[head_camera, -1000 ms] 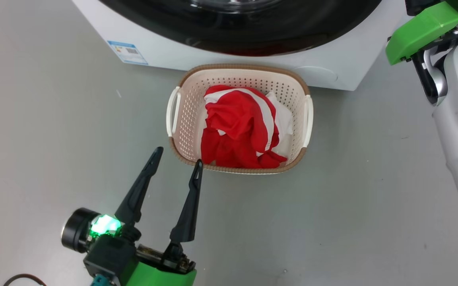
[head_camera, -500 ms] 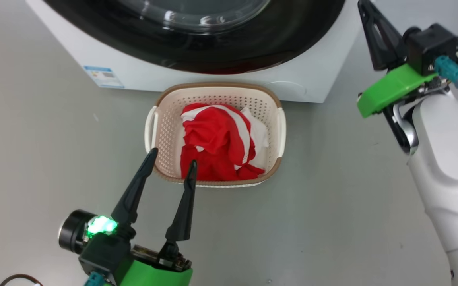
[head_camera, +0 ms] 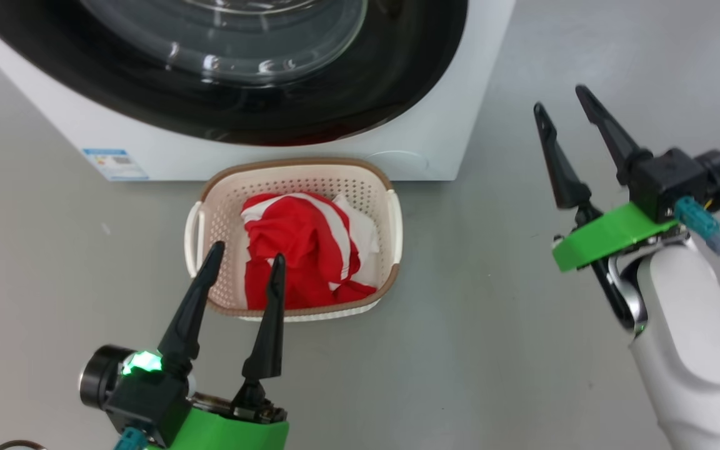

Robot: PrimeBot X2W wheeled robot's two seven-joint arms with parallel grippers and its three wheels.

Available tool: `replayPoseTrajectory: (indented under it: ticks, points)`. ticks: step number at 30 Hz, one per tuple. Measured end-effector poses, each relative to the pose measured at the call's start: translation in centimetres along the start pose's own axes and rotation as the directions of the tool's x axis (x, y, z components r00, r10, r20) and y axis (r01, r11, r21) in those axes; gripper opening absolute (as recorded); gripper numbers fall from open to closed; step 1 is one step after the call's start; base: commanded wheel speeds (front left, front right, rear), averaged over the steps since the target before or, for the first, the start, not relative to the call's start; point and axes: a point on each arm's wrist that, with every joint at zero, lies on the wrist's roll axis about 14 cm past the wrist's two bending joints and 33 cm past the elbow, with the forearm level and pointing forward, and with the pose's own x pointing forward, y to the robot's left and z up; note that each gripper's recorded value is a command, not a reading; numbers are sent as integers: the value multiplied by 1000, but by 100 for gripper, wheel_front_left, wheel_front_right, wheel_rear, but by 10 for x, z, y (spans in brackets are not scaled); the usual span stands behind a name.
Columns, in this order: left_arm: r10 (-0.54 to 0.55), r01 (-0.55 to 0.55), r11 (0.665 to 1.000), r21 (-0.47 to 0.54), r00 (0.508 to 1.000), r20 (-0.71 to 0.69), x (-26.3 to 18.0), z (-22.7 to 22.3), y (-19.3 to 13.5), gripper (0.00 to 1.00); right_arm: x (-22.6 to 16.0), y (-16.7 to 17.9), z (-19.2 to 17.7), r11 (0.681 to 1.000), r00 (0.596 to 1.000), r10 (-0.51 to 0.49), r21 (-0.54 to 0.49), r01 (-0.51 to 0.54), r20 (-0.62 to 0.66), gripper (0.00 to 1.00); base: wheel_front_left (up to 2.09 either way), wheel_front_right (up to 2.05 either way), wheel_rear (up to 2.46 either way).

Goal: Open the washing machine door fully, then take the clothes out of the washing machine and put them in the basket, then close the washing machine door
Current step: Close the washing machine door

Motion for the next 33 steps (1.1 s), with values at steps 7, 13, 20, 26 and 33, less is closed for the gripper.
replayPoseTrajectory:
  ticks: [7, 13, 20, 26, 33]
  points:
    - [-21, 21, 1000, -10, 1000, 4, -1, 2, -10, 100, -32, -17, 7, 997, 997, -77, 11, 77, 4, 85, 0, 0, 0]
    - [-35, 35, 999, -10, 999, 28, 0, 11, -18, 100, -65, -30, 16, 988, 988, -151, 14, 151, 19, 91, 0, 0, 0]
    - [-2, 1, 1000, 7, 1000, 22, -11, 13, -12, 100, -100, -30, 21, 982, 981, -191, 11, 190, 20, 93, 0, 0, 0]
    - [23, -24, 999, 32, 1000, 16, -21, 15, -4, 100, -125, -31, 24, 976, 976, -217, -5, 217, 20, 92, 0, 0, 0]
    - [56, -57, 998, 42, 998, 15, -34, 20, 4, 100, -157, -37, 33, 965, 965, -262, -9, 262, 34, 95, 0, 0, 0]
